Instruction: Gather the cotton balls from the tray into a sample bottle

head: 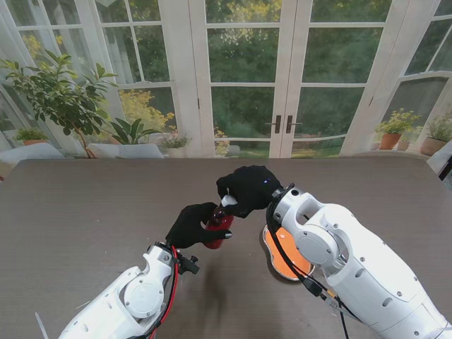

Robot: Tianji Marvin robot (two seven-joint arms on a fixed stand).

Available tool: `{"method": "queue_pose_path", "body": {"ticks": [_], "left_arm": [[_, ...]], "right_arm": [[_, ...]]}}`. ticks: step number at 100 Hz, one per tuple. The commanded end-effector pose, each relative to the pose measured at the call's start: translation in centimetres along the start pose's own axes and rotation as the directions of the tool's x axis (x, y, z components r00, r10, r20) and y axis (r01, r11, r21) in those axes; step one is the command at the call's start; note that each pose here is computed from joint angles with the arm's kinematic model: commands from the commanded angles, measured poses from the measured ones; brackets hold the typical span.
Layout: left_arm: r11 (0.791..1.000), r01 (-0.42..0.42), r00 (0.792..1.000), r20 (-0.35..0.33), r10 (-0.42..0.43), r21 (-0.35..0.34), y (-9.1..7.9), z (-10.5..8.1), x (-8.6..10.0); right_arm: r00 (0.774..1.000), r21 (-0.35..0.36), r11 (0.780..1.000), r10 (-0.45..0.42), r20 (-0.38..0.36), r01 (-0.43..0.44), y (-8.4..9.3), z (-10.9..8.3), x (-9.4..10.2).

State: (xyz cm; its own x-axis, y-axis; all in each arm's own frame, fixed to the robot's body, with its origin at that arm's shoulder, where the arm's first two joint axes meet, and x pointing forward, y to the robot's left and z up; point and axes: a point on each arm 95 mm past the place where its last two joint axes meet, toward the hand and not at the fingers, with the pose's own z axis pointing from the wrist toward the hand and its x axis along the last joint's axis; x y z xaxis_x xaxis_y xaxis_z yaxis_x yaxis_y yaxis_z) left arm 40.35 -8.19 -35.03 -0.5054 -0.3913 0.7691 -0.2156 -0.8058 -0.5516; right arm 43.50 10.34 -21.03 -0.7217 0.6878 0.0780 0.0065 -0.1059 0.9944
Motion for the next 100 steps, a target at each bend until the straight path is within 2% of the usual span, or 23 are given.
{"method": "queue_pose_path", "body": {"ticks": [1, 37, 100], "left_arm": [[1.000, 0.005, 1.000, 0.008, -0.004, -0.026, 0.5, -0.2, -0.1], [1.000, 0.004, 1.000, 0.009, -0.004, -0.025, 0.5, -0.2, -0.1], [1.000, -0.002, 1.000, 0.009, 0.002, -0.015, 0.4, -0.2, -0.2]], "right_arm": [[1.000, -0.009, 1.000, -0.015, -0.008, 0.015, 0.6, 0.1, 0.1], [0.999, -0.026, 0.999, -0.022, -0.026, 0.022, 0.3, 0.2, 0.2], [0.989, -0.040, 0.999, -0.003, 0.145, 0.009, 1.4, -1.1, -2.4]]}}
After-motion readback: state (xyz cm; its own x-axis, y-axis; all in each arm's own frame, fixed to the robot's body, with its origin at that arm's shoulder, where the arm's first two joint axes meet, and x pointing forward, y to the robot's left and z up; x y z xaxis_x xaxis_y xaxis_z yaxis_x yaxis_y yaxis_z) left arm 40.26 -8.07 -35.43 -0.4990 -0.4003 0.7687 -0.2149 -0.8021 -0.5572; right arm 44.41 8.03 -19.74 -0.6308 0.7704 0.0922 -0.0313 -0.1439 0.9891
